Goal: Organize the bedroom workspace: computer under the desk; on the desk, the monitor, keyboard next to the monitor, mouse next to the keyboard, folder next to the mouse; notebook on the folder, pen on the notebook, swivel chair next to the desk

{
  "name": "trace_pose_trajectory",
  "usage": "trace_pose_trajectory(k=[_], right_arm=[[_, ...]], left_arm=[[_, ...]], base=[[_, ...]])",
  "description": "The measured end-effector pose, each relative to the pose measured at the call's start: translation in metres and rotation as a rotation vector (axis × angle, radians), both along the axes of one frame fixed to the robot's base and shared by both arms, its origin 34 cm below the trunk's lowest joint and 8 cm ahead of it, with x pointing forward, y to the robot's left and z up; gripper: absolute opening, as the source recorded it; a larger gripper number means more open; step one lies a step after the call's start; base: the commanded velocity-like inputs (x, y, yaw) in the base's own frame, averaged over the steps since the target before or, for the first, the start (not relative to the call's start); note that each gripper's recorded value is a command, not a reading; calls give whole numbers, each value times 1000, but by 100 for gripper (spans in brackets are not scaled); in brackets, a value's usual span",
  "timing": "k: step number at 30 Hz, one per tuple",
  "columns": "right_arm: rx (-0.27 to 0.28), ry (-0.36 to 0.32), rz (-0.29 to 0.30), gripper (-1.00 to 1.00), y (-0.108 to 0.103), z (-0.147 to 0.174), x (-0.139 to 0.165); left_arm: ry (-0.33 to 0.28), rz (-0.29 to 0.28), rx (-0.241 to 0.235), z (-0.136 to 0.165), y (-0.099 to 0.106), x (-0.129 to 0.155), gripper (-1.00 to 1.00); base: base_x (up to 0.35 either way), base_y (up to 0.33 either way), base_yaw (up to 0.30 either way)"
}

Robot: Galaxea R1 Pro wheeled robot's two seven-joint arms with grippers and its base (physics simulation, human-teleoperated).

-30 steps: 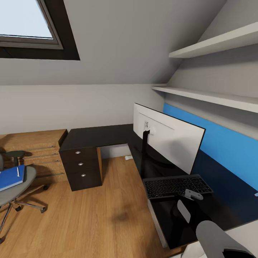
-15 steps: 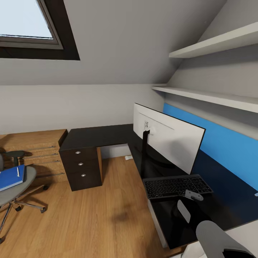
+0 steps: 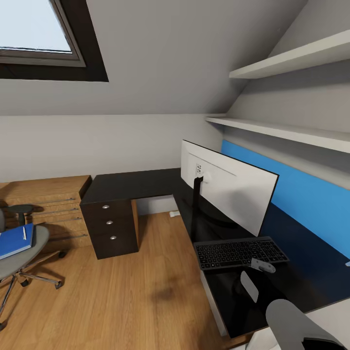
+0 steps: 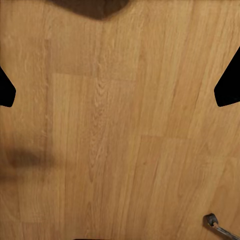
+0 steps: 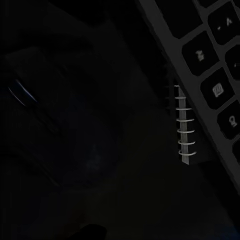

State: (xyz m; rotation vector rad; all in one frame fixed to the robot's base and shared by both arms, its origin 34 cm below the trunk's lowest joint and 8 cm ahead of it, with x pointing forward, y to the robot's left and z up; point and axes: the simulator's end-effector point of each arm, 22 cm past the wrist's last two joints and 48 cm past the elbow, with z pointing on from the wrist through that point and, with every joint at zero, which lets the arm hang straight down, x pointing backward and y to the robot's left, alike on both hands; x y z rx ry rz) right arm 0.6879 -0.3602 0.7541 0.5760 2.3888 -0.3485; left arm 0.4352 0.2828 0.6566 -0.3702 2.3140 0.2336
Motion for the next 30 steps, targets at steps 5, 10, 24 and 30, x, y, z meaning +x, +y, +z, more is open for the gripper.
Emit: trace_pose_trajectory(k=[5, 10, 24, 30], right_arm=[[10, 37, 10, 100, 3, -5, -5], [16, 60, 17, 100, 5, -8, -9], [17, 68, 20, 100, 5, -9, -10], [16, 68, 20, 100, 5, -9, -10]], left_arm=[[0, 0, 0, 0, 0, 0, 100], [0, 0, 0, 0, 0, 0, 100], [0, 0, 0, 0, 0, 0, 100], [0, 0, 0, 0, 0, 0, 100]], base=[[0, 0, 0], [0, 0, 0], [0, 0, 0], [0, 0, 0]])
